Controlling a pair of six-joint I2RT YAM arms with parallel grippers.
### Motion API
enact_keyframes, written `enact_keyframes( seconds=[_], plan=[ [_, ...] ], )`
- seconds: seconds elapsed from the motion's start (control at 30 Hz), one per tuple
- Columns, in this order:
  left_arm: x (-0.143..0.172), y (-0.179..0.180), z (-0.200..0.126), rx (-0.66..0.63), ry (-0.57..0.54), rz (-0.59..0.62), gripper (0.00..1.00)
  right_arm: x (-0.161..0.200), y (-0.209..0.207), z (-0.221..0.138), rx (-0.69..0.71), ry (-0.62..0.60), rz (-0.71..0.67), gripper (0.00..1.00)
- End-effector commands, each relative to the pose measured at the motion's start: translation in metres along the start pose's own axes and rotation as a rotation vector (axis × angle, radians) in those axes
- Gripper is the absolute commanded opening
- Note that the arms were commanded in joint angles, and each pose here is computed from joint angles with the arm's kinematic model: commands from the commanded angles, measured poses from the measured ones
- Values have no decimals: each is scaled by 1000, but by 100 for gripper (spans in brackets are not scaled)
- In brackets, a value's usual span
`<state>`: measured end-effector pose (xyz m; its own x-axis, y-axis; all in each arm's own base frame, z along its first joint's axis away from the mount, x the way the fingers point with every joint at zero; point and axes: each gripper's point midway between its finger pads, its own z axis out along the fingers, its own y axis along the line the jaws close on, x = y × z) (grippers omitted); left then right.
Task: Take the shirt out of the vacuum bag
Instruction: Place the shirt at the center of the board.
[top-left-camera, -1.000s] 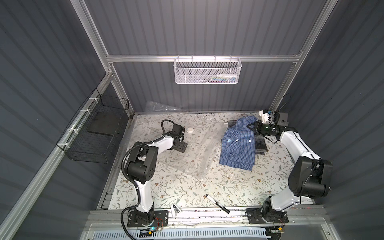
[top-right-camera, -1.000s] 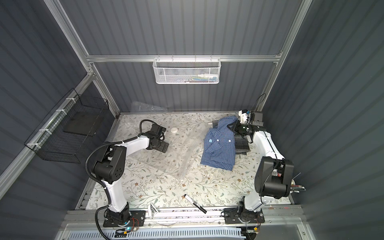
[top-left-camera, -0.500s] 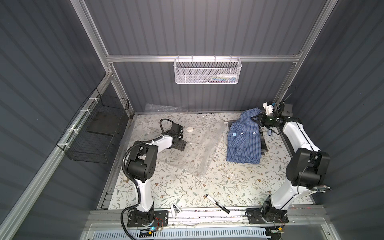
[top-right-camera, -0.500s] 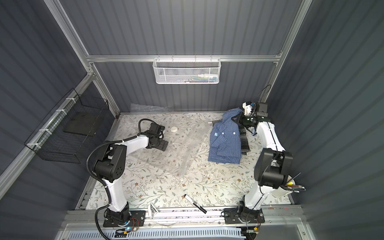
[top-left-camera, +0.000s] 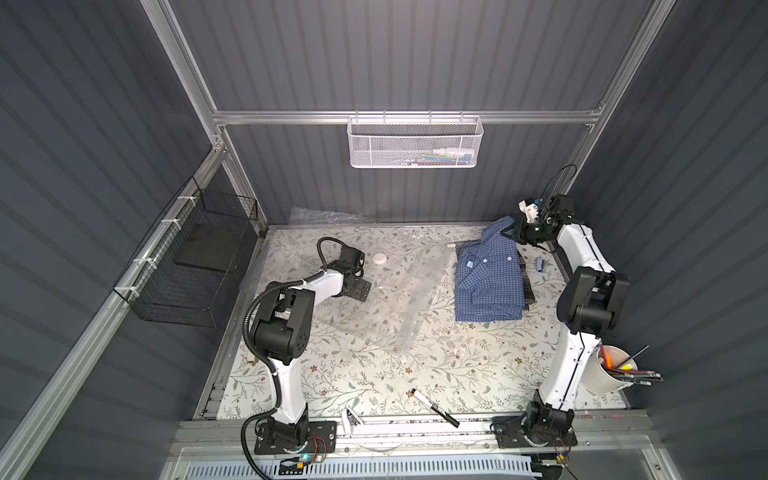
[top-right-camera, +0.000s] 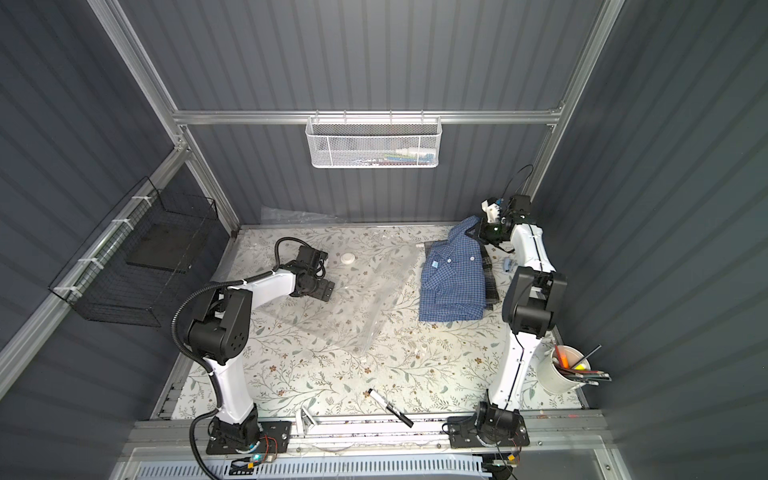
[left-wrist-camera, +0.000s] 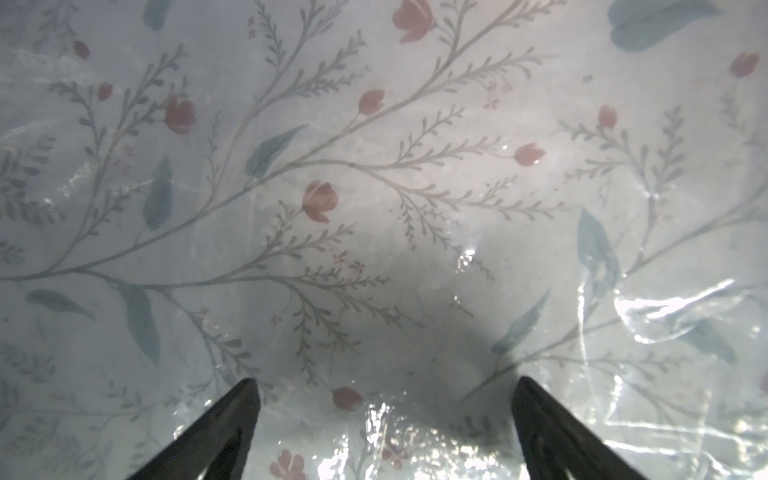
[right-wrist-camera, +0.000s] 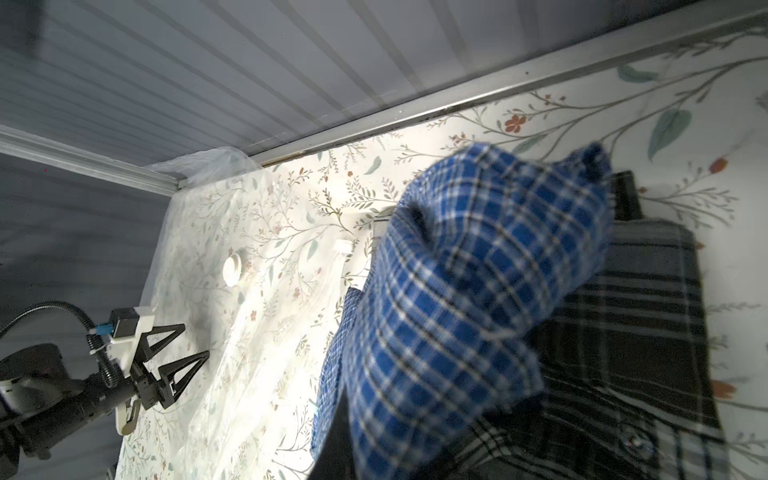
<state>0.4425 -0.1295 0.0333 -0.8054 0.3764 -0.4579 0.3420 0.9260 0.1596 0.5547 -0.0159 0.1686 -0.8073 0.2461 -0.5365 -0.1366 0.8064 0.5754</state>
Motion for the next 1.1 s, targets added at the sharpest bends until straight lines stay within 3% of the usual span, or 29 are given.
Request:
enact_keyframes(
  seconds=[0.0,0.03,0.13,0.2,0.3,0.5,0.67,0.83,1.07],
  plan=[
    [24,7,1,-25,84,7,96,-6,-20,7,58,-12,-34,21],
    [24,7,0,-23,83,5,96,-7,-26,11,70,-18,-34,31],
    [22,7,-1,-22,76,4,96,-11,-33,14,85,-75,-53,49],
    [20,7,-3,-21,68,3,96,-15,-42,10,127,-121,-43,66],
    [17,8,-6,-23,52,-1,96,-18,-47,3,174,-142,-37,80],
    [7,8,-15,-12,6,-13,97,-5,-47,-24,272,-159,-21,85],
    [-4,5,-20,9,-26,-24,97,12,-58,-13,205,-98,49,89],
    [-9,8,-28,1,-30,-19,97,6,-73,-7,149,-101,163,91],
    [-13,9,-30,3,-20,-22,97,4,-54,-10,41,-100,305,91]
  ],
)
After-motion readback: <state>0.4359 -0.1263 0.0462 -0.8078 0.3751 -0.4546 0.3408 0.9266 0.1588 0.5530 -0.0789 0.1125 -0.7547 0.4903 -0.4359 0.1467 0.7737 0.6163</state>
